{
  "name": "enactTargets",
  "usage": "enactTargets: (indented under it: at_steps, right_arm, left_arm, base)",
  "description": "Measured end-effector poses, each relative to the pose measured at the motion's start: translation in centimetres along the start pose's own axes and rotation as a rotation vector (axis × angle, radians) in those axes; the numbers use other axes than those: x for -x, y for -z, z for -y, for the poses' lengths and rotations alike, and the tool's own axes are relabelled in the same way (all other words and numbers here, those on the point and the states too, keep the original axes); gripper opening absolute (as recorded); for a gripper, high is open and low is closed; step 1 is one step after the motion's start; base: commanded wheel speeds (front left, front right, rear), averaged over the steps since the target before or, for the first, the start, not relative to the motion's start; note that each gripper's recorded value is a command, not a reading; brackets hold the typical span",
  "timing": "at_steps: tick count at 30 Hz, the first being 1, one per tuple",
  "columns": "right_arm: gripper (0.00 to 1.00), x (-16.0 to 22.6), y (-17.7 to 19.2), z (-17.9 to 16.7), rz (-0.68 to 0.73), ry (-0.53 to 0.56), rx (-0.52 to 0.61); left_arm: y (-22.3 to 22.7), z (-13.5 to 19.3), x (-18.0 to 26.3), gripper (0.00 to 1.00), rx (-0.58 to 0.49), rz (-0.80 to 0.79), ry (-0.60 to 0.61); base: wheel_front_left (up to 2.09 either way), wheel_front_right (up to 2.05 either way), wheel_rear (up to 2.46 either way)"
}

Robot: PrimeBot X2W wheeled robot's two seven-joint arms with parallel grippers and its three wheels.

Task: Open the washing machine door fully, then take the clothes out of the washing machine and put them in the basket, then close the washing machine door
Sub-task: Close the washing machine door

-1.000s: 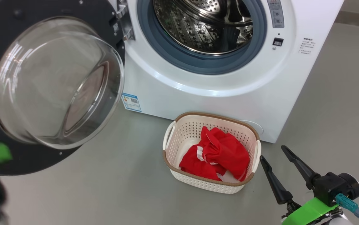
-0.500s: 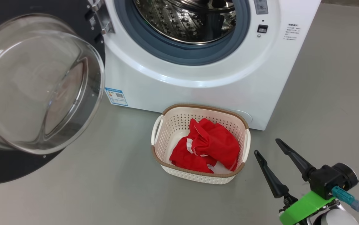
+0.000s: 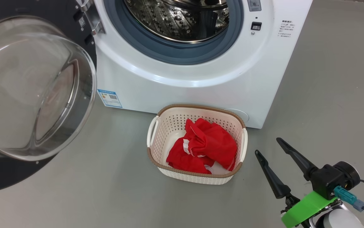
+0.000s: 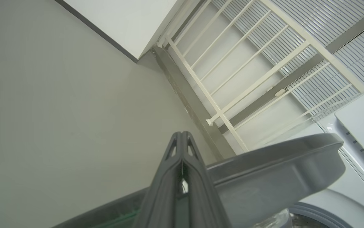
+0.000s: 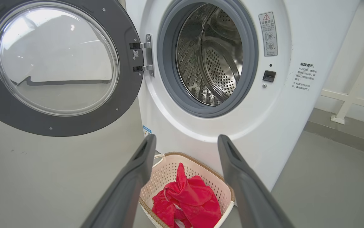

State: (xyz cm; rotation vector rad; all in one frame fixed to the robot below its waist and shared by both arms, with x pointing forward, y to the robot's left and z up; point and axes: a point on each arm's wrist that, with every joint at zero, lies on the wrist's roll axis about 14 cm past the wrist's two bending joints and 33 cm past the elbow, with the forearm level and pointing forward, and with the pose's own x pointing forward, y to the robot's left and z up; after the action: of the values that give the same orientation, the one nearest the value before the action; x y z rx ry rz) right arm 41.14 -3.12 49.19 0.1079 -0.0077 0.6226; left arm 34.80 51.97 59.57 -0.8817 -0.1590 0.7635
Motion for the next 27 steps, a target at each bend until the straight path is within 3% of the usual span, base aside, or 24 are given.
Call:
enactTargets:
  at_steps: [27]
  right_arm:
    - [1.0,0.1,0.3,-1.3,-0.009,-0.036,-0.029]
  left_arm:
    - [2.2,1.9,1.4,0.0,0.059,-0.294,0.164]
  base:
    - [0.0,0.0,0.0]
